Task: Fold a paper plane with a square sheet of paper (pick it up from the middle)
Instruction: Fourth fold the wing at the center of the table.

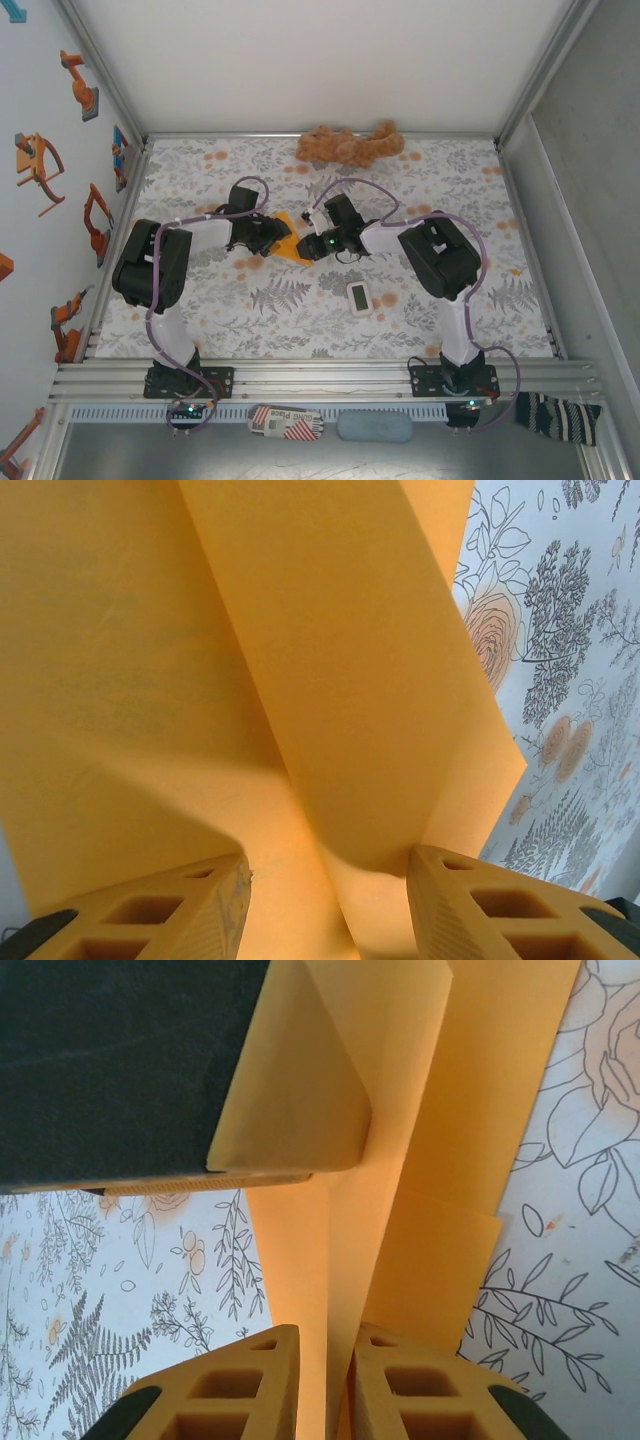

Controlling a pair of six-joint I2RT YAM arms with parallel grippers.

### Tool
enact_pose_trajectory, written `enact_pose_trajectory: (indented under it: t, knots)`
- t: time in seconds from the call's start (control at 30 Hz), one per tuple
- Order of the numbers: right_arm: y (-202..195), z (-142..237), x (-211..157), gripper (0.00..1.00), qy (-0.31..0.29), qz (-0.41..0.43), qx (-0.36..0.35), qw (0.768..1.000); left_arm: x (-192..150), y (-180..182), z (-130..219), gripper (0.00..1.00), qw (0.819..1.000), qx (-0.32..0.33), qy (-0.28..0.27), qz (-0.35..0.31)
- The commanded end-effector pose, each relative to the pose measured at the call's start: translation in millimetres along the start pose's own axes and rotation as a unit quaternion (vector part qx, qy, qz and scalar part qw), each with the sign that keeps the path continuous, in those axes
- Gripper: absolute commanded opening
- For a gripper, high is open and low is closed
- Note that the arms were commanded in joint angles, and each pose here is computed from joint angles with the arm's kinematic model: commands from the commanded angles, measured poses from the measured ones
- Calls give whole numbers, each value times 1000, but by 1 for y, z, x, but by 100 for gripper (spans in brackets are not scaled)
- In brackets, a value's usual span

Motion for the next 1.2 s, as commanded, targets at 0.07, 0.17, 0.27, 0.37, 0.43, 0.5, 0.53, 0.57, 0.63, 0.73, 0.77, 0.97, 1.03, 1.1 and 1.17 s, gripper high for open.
enact_pose_trajectory:
  t: [0.07,0.17,0.27,0.37,0.43,0.5,0.53,0.57,0.63,0.73,0.77,0.97,1.03,1.1,1.17]
  knots:
    - [1,-6,0,19,10,7,8,1000,-14,91,-24,48,985,161,21,49]
    - [0,-7,-1,18,12,6,7,1000,-14,92,-25,49,985,165,23,51]
    - [-1,-7,-2,16,13,7,4,1000,-15,93,-25,49,984,167,24,52]
    - [-1,-7,-1,14,13,9,4,1000,-15,94,-26,49,984,167,26,52]
    - [1,-7,-2,12,14,8,9,1000,-15,93,-25,49,984,166,26,52]
    - [3,-7,-1,10,14,10,16,1000,-15,92,-25,49,985,165,25,51]
    - [3,-6,-1,9,14,9,16,1000,-15,93,-25,49,985,166,26,51]
    - [3,-6,-1,8,15,10,16,1000,-15,93,-25,49,985,166,25,51]
    - [4,-6,-2,5,16,10,17,1000,-15,92,-24,49,985,165,26,50]
    - [5,-6,-2,1,16,8,24,1000,-14,89,-23,49,986,158,24,46]
    - [6,-6,-2,0,16,7,25,1000,-14,86,-22,50,987,154,23,43]
    - [9,-4,-8,0,32,-10,34,999,-7,37,-3,57,998,68,11,0]
    - [9,-4,-11,0,41,-19,33,998,-6,14,9,60,999,33,3,-22]
    - [10,-3,-14,0,48,-29,34,998,-4,-6,22,64,999,1,-8,-40]
    - [10,-3,-17,0,56,-40,35,997,-4,-20,35,66,998,-23,-21,-51]
Point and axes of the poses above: each hand's point on the last joint's axis, 136 mm out from that joint toward the fingers, its own z axis back along the fingers, its own y axis along the line the jaws close on, x = y × z, the point moved 3 cm from there along z, back along the fingers, and after that the axes turned 12 degrees about z, right-handed, at the moved point
